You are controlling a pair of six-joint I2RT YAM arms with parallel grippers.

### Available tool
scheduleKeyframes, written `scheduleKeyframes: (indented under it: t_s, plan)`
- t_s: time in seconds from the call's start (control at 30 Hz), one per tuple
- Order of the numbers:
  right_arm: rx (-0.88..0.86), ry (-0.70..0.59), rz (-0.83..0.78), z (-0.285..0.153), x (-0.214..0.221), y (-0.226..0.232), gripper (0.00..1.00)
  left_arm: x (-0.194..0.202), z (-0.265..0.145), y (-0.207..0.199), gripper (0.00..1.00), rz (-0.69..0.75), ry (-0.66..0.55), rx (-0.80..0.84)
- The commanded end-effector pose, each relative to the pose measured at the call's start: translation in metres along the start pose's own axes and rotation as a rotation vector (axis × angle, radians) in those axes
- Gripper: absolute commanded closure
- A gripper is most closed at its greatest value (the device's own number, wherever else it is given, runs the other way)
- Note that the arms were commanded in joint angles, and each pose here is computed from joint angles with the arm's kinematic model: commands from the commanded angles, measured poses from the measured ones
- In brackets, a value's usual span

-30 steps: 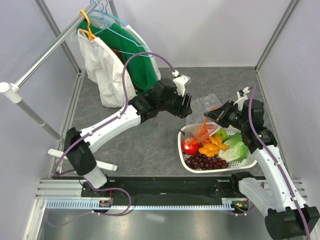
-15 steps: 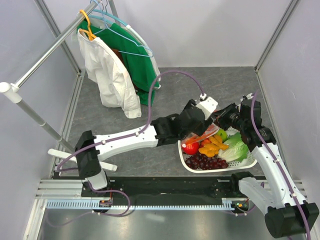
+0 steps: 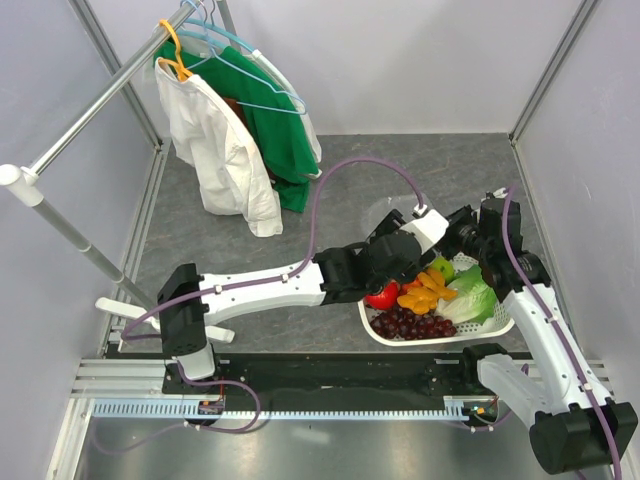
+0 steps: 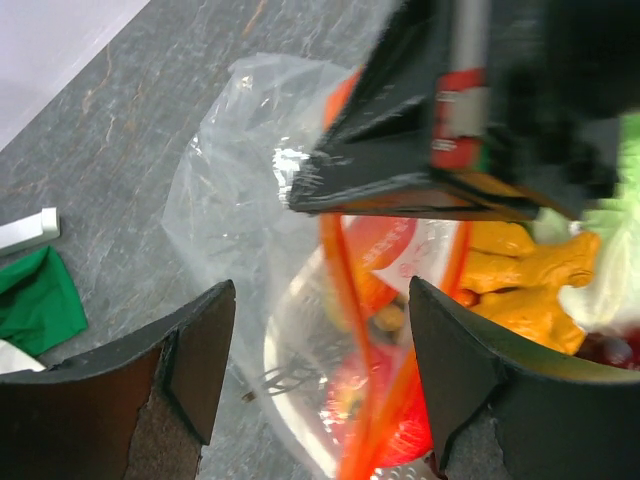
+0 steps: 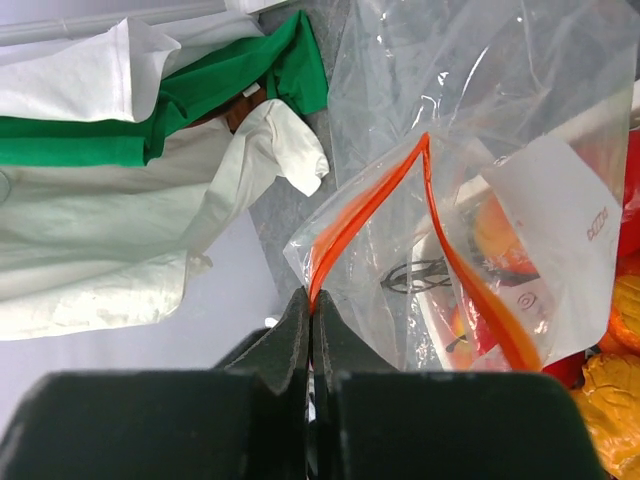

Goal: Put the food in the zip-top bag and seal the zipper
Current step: Open the zipper of the food storage bag, then pick up the fake fruit from the bin.

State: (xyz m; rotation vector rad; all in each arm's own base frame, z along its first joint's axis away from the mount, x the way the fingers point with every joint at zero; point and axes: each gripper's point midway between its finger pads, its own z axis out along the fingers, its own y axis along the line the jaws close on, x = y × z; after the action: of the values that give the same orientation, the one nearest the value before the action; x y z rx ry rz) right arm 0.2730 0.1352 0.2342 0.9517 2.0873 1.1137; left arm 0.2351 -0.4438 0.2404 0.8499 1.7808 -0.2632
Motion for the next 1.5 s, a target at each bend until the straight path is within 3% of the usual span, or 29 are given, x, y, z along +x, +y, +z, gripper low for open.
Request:
scheduleKeyframes:
  t_s: [0.0, 0.23, 0.53, 0.6, 0.63, 0.7, 0.73, 0.8, 0.83, 0.87, 0.97, 1.27, 1.47]
  plan:
    - [-0.035, -0.010, 0.031, 0.001, -0.003, 0.011, 1.00, -0.028, -0.012, 0.003, 0.24, 0.001, -0.092, -0.040]
    - [-0.042, 0.014, 0.055, -0.002, 0.001, 0.015, 1.00, -0.018, 0.006, 0.023, 0.28, 0.017, -0.053, -0.197]
    - [-0.037, 0.036, 0.078, 0.000, 0.004, 0.013, 1.00, -0.005, 0.012, 0.031, 0.34, 0.043, -0.022, -0.197]
    - [-0.036, 0.037, 0.062, 0.000, 0.005, 0.012, 1.00, -0.004, 0.010, 0.032, 0.48, 0.043, -0.018, -0.163]
    - [-0.036, 0.031, 0.050, 0.000, 0.004, 0.011, 1.00, -0.005, 0.008, 0.026, 0.73, 0.034, -0.021, -0.111]
    - [-0.031, 0.029, 0.037, 0.001, 0.004, 0.009, 1.00, -0.006, 0.005, 0.023, 0.93, 0.021, -0.013, -0.047]
    - [-0.033, 0.031, 0.030, 0.001, 0.004, 0.009, 1.00, -0.007, 0.003, 0.023, 0.97, 0.008, -0.009, -0.040]
    - [-0.041, 0.043, 0.001, 0.004, 0.006, 0.007, 0.98, -0.004, 0.000, 0.026, 0.98, -0.019, 0.023, -0.012]
    - [-0.064, 0.046, -0.024, 0.004, 0.006, 0.011, 0.91, -0.003, 0.000, 0.027, 0.98, -0.051, 0.035, -0.007]
    - [-0.072, 0.048, -0.052, 0.005, 0.006, 0.012, 0.70, 0.002, 0.000, 0.036, 0.98, -0.068, 0.069, -0.017]
    - [-0.116, 0.046, -0.199, 0.002, 0.003, 0.023, 0.54, 0.006, 0.005, 0.060, 0.98, -0.192, 0.111, -0.046]
    - [-0.158, 0.035, -0.635, -0.005, -0.014, 0.053, 0.54, -0.022, 0.002, 0.119, 0.98, -0.479, 0.122, -0.024]
    - [-0.230, 0.021, -0.755, -0.017, -0.018, 0.084, 0.44, -0.024, 0.001, 0.148, 0.98, -0.645, 0.169, 0.037]
